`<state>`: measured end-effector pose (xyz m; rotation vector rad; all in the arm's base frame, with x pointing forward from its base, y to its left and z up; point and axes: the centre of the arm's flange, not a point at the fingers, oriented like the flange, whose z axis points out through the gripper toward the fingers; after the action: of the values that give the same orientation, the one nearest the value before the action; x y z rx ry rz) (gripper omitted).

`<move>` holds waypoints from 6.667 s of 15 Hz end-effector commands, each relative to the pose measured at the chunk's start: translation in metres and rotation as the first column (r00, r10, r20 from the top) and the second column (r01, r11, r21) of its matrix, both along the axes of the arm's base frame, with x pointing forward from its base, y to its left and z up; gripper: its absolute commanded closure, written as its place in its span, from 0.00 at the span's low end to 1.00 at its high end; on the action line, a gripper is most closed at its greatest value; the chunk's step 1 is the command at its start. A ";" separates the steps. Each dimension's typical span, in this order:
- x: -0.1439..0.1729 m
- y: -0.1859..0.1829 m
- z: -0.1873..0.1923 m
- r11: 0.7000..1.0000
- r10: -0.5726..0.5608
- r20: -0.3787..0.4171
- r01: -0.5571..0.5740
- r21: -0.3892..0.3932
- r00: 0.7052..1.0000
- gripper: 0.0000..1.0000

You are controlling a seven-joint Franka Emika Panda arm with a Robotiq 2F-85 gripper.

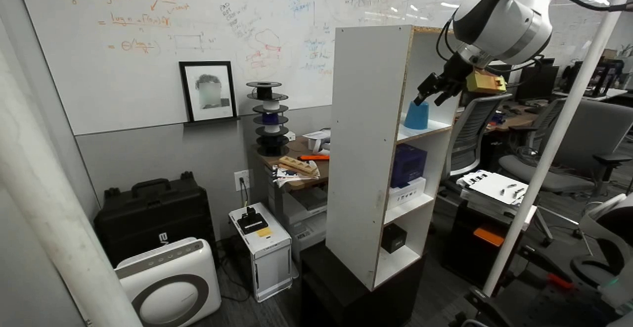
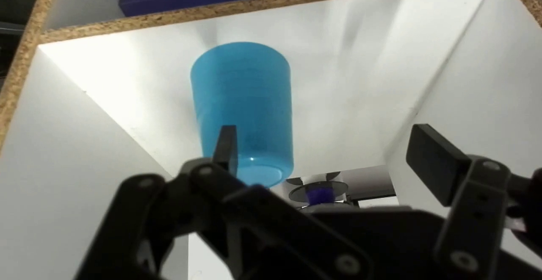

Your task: Put the blue cup on top of the shelf

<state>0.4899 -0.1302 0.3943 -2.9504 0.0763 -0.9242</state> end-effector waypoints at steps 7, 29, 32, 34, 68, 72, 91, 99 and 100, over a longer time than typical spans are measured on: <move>0.010 -0.044 -0.030 0.993 -0.064 0.111 0.075 -0.093 0.992 0.00; 0.053 -0.047 -0.076 0.998 -0.044 0.140 0.049 -0.032 0.989 0.48; 0.040 -0.031 -0.070 0.998 -0.044 0.100 0.048 -0.039 0.994 0.48; 0.028 -0.021 -0.064 0.999 -0.032 0.093 0.036 -0.041 0.995 0.48; -0.167 0.100 0.132 0.993 -0.089 0.463 0.114 -0.025 0.882 0.48; -0.165 0.091 0.176 0.991 -0.130 0.525 0.133 0.033 0.841 0.48; -0.064 -0.022 0.289 0.892 -0.435 0.427 0.315 0.325 0.793 0.48; -0.007 -0.050 0.282 0.873 -0.471 0.394 0.352 0.339 0.789 0.48; 0.002 -0.048 0.278 0.872 -0.471 0.391 0.350 0.342 0.791 0.48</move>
<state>0.4549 -0.1726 0.6512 -2.4198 0.7878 -1.5171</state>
